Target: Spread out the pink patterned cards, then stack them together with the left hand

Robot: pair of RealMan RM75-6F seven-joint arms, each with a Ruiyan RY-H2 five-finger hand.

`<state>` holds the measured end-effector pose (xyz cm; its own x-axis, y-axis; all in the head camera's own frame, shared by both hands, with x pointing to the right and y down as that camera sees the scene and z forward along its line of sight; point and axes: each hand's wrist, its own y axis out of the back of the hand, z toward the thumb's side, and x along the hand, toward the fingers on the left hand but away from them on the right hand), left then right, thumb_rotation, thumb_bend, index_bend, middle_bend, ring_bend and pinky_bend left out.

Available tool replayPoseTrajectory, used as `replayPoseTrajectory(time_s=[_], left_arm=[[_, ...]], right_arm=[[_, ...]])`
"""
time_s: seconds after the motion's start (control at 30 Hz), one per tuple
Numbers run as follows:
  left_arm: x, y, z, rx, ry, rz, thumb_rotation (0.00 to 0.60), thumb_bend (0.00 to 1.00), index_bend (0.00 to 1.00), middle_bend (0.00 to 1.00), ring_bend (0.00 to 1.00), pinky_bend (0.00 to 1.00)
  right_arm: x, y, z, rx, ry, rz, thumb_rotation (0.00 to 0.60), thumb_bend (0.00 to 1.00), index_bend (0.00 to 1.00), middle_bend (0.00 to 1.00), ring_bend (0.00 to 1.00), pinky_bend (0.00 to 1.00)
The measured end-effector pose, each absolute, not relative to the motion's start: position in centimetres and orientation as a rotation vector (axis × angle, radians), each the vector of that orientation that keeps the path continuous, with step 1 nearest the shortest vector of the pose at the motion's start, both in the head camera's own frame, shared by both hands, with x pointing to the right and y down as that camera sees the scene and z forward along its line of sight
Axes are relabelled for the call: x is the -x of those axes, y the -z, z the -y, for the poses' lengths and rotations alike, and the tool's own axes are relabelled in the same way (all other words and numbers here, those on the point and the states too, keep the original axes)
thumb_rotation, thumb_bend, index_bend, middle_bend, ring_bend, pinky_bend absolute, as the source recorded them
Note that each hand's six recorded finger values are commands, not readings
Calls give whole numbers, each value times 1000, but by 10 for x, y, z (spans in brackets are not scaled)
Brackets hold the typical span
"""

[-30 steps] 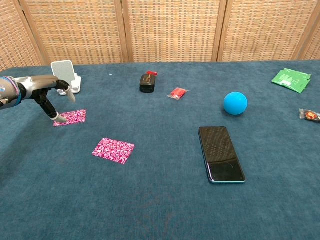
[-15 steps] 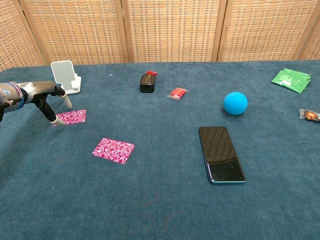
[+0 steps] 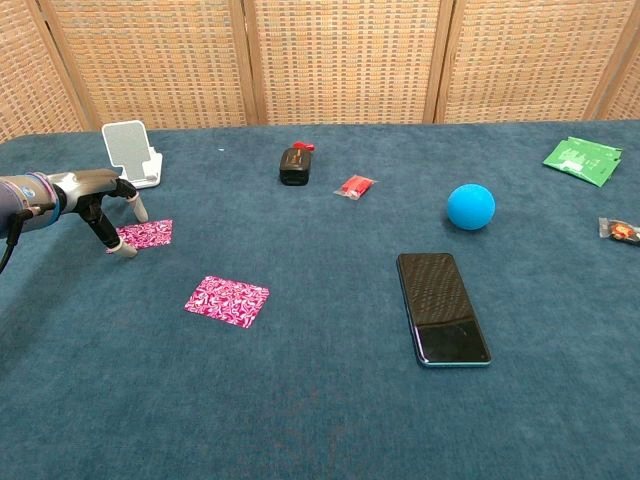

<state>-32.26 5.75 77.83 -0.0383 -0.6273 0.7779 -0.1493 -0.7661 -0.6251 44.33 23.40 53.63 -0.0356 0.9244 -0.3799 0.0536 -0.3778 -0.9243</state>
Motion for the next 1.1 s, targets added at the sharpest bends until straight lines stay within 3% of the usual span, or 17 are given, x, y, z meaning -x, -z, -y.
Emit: replayPoseTrajectory(time_s=[0.27,1.1], left_arm=[[325,-781,-59,1885,1878,-812,600,243,577,0,0,0],[330,-777,-59,1888,1887,-825,600,255,677,0,0,0]], right_arm=[[-443,-538,-234,1507,-1508,1066,600,0,0,0,0,0],[-442,-538,-234,1511,-1507,1060,600,0,0,0,0,0]])
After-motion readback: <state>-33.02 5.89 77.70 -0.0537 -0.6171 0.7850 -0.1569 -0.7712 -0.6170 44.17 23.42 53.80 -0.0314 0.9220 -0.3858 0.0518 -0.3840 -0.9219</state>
